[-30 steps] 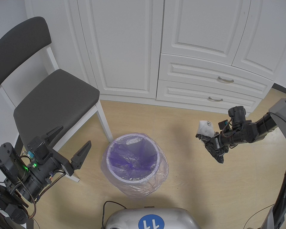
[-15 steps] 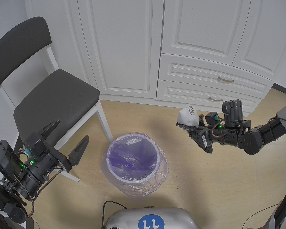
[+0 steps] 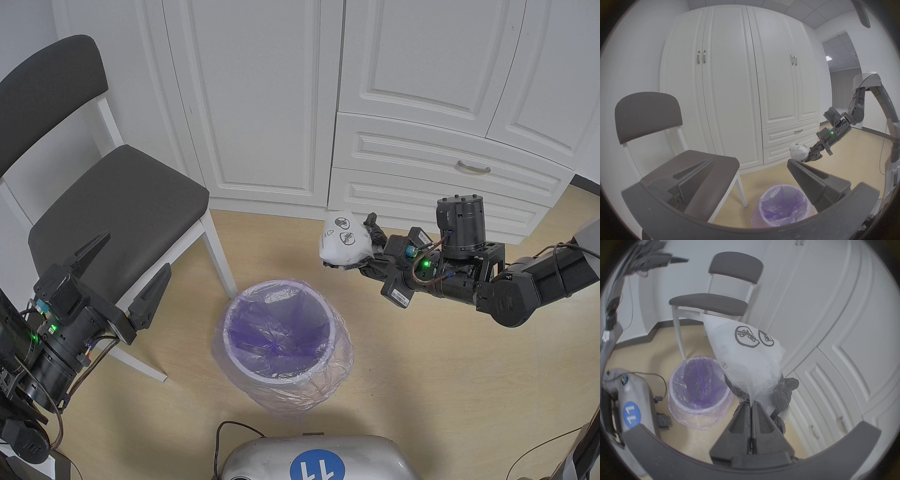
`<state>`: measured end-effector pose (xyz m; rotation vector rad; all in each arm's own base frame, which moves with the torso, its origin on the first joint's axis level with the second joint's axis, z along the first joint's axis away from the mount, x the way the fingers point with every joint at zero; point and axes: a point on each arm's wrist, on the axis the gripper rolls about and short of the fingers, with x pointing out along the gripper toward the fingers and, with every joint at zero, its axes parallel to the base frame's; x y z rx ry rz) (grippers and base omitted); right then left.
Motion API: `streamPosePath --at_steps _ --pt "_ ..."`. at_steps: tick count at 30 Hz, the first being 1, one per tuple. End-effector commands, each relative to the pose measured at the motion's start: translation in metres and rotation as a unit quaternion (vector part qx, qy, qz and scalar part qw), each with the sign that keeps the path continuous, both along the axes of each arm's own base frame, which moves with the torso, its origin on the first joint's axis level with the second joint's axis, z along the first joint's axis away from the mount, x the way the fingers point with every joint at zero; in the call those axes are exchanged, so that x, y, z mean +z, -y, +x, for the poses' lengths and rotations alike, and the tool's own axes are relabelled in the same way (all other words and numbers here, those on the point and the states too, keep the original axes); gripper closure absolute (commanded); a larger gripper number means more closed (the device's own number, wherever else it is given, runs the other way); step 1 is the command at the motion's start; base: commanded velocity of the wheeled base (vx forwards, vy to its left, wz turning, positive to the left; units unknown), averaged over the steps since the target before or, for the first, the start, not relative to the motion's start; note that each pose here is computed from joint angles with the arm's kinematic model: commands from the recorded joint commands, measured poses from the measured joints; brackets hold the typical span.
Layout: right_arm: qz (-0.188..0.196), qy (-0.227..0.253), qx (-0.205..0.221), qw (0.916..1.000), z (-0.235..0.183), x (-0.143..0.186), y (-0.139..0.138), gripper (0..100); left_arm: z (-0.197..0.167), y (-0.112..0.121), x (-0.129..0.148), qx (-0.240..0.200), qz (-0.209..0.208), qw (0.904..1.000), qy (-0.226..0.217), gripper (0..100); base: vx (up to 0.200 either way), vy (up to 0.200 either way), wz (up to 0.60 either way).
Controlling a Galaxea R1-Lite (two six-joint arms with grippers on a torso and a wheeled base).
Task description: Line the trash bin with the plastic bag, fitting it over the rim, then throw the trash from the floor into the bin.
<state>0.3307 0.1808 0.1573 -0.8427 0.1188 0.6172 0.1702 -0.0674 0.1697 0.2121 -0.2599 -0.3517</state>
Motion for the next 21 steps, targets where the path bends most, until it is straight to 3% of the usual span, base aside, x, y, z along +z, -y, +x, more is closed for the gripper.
streamPosePath --at_steps 1,4,8,9,10,11,15,18,19,21 --pt "-0.021 0.034 0.031 0.9987 0.000 0.010 -0.015 100 -0.007 -0.003 0.012 0.001 -0.012 0.9995 0.031 0 0.000 0.000 0.00" --pt "-0.067 0.059 0.055 0.9945 -0.005 0.010 -0.027 100 -0.010 -0.004 0.017 0.000 -0.016 0.9990 0.041 0 0.000 0.000 0.00" --pt "-0.218 0.108 0.052 0.9686 -0.010 0.008 -0.035 100 -0.009 -0.004 0.016 0.001 -0.010 0.9990 0.043 0 0.000 0.000 0.00" --pt "-0.245 0.116 0.050 0.9614 -0.009 0.008 -0.037 100 -0.009 -0.004 0.017 0.001 -0.009 0.9990 0.044 0 0.000 0.000 0.00" --pt "-0.245 0.116 0.050 0.9614 -0.009 0.008 -0.037 100 -0.009 -0.004 0.017 0.001 -0.009 0.9990 0.044 0 0.000 0.000 0.00" --pt "-0.285 0.130 0.055 0.9480 -0.007 0.005 -0.046 100 -0.010 -0.004 0.017 0.001 -0.009 0.9990 0.044 0 0.000 0.000 0.00" --pt "-0.311 0.139 0.072 0.9373 -0.006 -0.003 -0.067 100 -0.010 -0.005 0.015 0.001 -0.006 0.9991 0.041 0 0.000 0.000 0.00" --pt "-0.363 0.137 0.070 0.9188 -0.010 -0.014 -0.086 100 -0.007 -0.004 0.013 0.004 0.001 0.9992 0.039 0 0.000 0.000 0.00" --pt "-0.391 0.137 0.064 0.9082 -0.013 -0.017 -0.091 100 -0.007 -0.004 0.014 0.003 0.000 0.9992 0.040 0 0.000 0.000 0.00" --pt "-0.422 0.136 0.055 0.8947 -0.017 -0.020 -0.097 100 -0.008 -0.004 0.014 0.003 0.000 0.9992 0.041 0 0.000 0.000 0.00"
